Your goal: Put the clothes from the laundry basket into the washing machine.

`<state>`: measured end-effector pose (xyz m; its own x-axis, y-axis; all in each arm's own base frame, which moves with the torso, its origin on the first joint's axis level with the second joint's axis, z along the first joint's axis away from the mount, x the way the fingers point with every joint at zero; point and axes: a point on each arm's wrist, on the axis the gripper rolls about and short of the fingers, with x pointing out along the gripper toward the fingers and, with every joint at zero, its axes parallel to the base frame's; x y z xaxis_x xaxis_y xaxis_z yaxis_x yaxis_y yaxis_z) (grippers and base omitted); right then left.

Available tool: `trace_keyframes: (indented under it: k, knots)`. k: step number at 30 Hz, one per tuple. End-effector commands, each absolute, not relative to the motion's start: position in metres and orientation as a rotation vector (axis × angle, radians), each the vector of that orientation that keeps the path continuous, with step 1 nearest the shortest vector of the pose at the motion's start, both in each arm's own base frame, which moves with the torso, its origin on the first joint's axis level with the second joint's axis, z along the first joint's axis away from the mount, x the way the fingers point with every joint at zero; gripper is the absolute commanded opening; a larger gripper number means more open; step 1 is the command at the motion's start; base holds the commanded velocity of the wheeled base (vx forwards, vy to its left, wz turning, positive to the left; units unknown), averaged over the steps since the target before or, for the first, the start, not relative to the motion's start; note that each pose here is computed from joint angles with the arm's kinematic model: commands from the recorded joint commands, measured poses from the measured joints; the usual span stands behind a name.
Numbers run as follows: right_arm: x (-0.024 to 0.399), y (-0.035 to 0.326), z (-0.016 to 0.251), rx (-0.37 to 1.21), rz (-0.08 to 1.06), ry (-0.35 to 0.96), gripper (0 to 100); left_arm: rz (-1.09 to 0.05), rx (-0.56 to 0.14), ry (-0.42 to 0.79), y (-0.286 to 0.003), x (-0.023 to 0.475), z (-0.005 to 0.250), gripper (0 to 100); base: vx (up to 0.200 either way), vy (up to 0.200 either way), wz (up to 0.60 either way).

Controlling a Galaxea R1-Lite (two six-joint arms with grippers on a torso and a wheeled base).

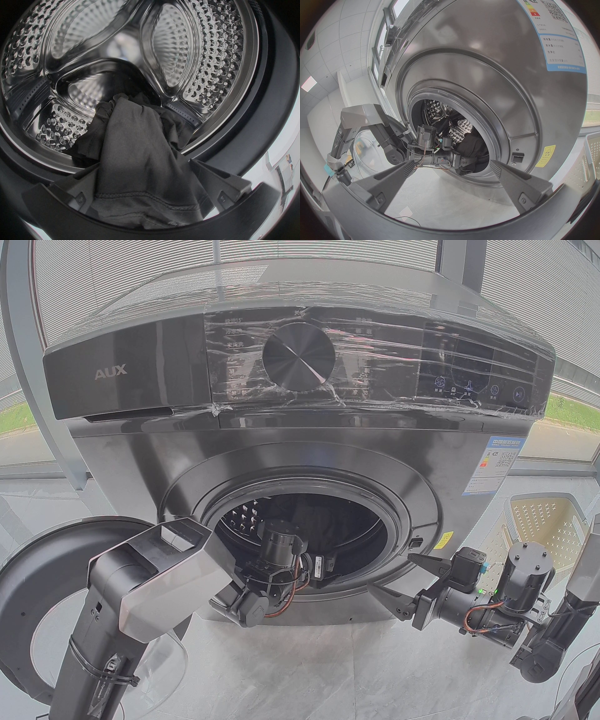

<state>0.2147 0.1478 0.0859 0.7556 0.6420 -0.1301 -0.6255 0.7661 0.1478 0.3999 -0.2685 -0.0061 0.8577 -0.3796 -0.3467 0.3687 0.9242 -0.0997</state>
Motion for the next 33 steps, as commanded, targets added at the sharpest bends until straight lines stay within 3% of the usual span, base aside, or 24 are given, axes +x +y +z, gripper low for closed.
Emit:
trace_keyframes:
  k: [1, 9, 13, 15, 17, 21, 33]
  knots:
    - [0.215, 0.148, 0.087, 0.100, 0.694, 0.167, 100, -0.389, -0.024, 0.382, -0.268, 0.402, -0.016, 0, 0.000, 0.000, 0.00]
    - [0.215, 0.148, 0.087, 0.100, 0.694, 0.167, 100, -0.385, -0.026, 0.376, -0.268, 0.404, -0.018, 0, 0.000, 0.000, 0.00]
    - [0.215, 0.148, 0.087, 0.100, 0.694, 0.167, 100, -0.363, -0.077, 0.275, -0.273, 0.421, 0.006, 0, 0.000, 0.000, 0.00]
    - [0.215, 0.148, 0.087, 0.100, 0.694, 0.167, 100, -0.363, -0.077, 0.275, -0.273, 0.421, 0.006, 0, 0.000, 0.000, 0.00]
    - [0.215, 0.148, 0.087, 0.100, 0.694, 0.166, 100, -0.286, -0.151, 0.155, -0.268, 0.444, 0.028, 0, 0.000, 0.000, 0.00]
    - [0.215, 0.148, 0.088, 0.100, 0.694, 0.164, 100, -0.250, -0.180, 0.075, -0.268, 0.457, 0.036, 0, 0.000, 0.000, 0.00]
    - [0.214, 0.148, 0.089, 0.102, 0.694, 0.160, 100, -0.228, -0.197, 0.017, -0.275, 0.469, 0.037, 0, 0.000, 0.000, 0.00]
